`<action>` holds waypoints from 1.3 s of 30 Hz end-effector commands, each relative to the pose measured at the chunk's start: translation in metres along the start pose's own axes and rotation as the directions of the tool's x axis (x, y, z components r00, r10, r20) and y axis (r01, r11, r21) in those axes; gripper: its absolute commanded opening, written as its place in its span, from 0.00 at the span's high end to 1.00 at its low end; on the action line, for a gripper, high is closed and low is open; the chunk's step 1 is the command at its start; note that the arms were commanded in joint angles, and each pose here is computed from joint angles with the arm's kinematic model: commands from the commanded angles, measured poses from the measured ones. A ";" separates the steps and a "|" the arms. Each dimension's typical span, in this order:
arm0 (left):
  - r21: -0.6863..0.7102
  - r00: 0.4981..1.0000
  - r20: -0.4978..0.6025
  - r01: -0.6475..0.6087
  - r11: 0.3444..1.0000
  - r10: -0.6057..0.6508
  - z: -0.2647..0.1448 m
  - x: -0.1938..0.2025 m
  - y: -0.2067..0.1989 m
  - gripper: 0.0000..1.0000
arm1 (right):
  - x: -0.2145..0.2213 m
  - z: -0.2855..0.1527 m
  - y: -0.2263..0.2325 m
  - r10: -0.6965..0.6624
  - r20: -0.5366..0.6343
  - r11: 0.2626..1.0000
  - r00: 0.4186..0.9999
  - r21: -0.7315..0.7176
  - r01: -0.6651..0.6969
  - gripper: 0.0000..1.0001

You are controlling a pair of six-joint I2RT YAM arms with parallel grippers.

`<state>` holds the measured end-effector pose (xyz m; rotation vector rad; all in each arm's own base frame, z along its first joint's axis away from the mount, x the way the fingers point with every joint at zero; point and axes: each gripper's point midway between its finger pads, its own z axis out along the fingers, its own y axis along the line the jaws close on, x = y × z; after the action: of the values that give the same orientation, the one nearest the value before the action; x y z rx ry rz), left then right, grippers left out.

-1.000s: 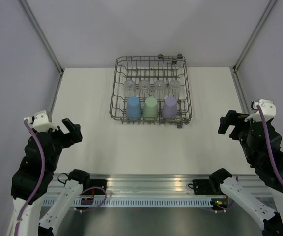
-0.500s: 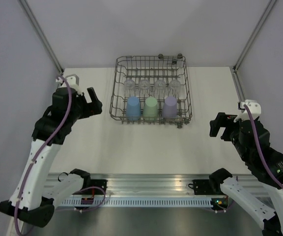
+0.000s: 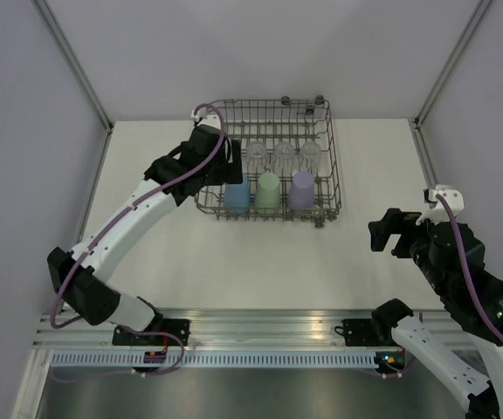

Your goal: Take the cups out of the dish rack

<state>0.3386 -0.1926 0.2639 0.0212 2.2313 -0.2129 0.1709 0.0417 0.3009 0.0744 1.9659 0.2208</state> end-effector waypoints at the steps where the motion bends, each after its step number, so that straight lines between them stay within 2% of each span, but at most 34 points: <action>1: -0.013 0.997 0.077 0.003 1.000 -0.002 0.016 -0.027 -0.010 0.00 | 0.000 -0.009 0.002 0.018 0.006 0.999 1.000 -0.026 -0.018 0.02; 9: -0.041 0.997 0.005 -0.074 0.996 0.075 0.066 -0.016 -0.022 0.03 | 0.008 -0.018 -0.005 0.011 -0.003 1.000 1.000 -0.021 -0.011 0.02; 20: -0.074 0.990 -0.077 -0.125 0.989 0.120 0.109 0.010 -0.024 0.08 | 0.006 -0.027 -0.010 -0.005 0.006 1.000 1.000 -0.016 0.005 0.02; 30: -0.149 0.984 -0.116 -0.155 0.977 0.138 0.121 0.029 -0.008 0.09 | 0.007 -0.027 -0.009 -0.010 -0.001 1.000 1.000 -0.021 0.010 0.02; 39: -0.133 0.977 -0.164 -0.160 0.978 0.137 0.127 0.047 -0.008 0.16 | 0.008 -0.025 -0.007 -0.008 -0.005 0.999 1.000 -0.031 0.008 0.02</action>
<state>0.4052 -0.2240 0.1556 0.1060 2.3874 0.0200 0.1470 0.0331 0.2967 0.0543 1.9815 0.2347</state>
